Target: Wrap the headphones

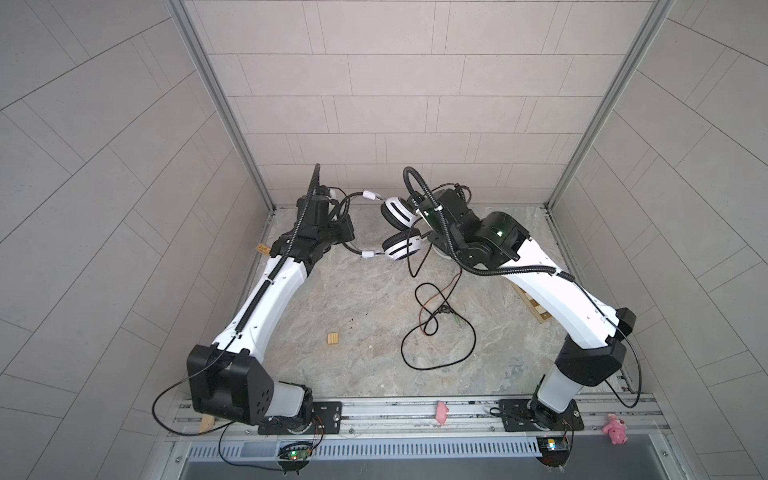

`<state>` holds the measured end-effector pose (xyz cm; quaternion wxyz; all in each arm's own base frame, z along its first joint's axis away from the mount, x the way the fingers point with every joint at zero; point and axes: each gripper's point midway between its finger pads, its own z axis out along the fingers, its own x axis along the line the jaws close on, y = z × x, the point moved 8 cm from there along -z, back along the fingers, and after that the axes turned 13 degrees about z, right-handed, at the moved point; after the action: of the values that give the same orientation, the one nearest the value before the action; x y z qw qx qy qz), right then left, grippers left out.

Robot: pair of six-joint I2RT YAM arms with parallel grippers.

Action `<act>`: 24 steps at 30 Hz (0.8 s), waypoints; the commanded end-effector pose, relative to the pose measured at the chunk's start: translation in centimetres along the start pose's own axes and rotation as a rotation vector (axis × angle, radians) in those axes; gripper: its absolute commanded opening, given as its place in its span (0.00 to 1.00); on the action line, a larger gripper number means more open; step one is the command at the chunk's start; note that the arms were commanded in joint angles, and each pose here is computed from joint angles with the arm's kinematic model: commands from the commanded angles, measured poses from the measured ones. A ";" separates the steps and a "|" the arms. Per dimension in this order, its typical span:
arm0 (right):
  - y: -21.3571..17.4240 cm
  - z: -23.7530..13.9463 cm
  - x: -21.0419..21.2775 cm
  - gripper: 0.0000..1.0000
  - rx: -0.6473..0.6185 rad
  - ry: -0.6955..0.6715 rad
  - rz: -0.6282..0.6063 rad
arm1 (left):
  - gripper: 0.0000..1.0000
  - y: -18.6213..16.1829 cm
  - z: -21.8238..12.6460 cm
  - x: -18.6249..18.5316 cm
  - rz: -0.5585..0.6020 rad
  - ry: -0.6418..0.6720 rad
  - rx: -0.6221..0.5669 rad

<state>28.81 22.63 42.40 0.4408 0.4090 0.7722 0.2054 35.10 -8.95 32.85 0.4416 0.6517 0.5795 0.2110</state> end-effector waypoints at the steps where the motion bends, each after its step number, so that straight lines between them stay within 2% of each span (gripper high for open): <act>1: 1.3 -0.4 0.0 0.00 -0.059 0.035 0.022 | 0.00 3.0 -1.8 -2.5 0.041 -0.139 -0.121; 9: 3.1 1.5 -1.2 0.00 -0.063 0.019 0.026 | 0.00 2.7 -0.9 -4.2 0.091 -0.242 -0.081; 18: 4.0 2.9 -0.7 0.00 -0.094 0.140 0.038 | 0.00 2.5 -0.7 -6.3 0.140 -0.351 -0.062; 24: 3.2 5.4 -1.6 0.00 -0.075 0.190 0.131 | 0.00 2.6 -1.0 -6.7 0.149 -0.373 -0.067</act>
<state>34.44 23.08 43.32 0.3867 0.4105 0.7758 0.2830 34.38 -14.14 33.51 0.4910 0.7223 0.4701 0.1275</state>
